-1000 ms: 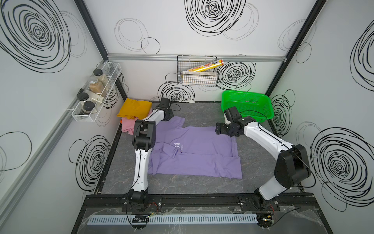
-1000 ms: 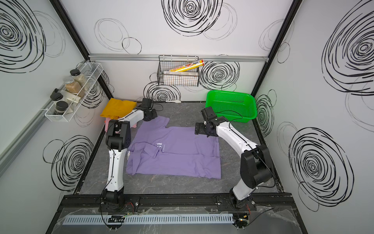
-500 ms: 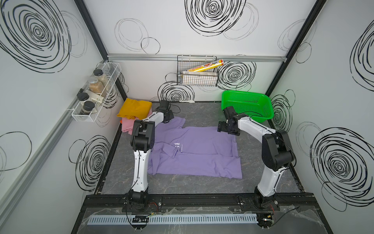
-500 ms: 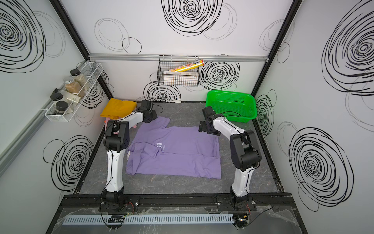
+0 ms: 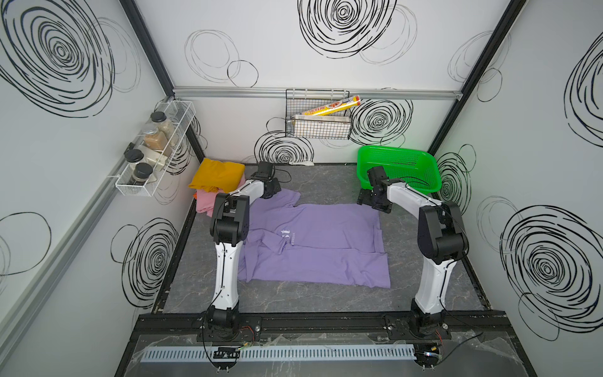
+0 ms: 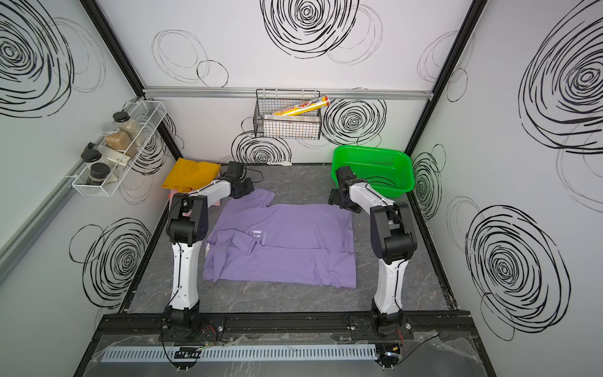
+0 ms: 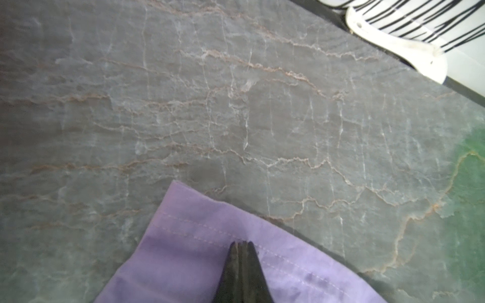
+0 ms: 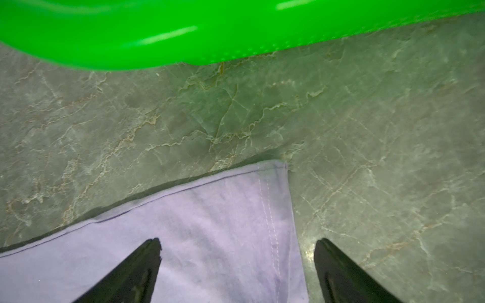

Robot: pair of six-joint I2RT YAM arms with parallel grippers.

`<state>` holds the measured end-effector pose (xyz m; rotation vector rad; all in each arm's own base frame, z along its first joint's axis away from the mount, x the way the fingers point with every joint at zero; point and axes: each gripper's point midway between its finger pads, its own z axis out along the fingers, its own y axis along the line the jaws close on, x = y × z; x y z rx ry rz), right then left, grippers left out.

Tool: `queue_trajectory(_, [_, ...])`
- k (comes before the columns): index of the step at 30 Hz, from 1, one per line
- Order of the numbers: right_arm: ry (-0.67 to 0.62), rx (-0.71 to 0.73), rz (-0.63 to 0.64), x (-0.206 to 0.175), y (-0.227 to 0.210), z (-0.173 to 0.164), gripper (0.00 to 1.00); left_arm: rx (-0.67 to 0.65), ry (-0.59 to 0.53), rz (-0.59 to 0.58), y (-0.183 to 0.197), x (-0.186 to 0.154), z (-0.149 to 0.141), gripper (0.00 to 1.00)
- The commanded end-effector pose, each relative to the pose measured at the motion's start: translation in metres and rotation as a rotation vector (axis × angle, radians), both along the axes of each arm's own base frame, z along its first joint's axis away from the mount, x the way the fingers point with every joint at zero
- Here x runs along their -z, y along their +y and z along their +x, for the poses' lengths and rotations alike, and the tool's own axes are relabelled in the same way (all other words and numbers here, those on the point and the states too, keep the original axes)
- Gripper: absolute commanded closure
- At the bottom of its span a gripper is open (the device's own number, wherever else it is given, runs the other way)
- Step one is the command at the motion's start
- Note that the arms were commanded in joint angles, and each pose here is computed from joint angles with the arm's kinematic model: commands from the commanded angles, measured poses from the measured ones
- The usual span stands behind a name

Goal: Fold and stack t-shirts
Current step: Fold the T-shirt.

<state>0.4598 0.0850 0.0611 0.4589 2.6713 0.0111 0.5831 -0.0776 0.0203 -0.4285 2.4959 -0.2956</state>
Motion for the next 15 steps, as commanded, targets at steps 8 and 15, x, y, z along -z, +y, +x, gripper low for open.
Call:
queue_trajectory(8, [0.009, 0.02, 0.007, 0.017, -0.01, 0.013, 0.17, 0.005, -0.009, -0.017, -0.003, -0.036, -0.012, 1.0])
queue_trajectory(15, [0.015, 0.015, 0.006, 0.022, -0.012, 0.019, 0.48, 0.007, -0.07, -0.031, -0.005, -0.069, -0.007, 1.0])
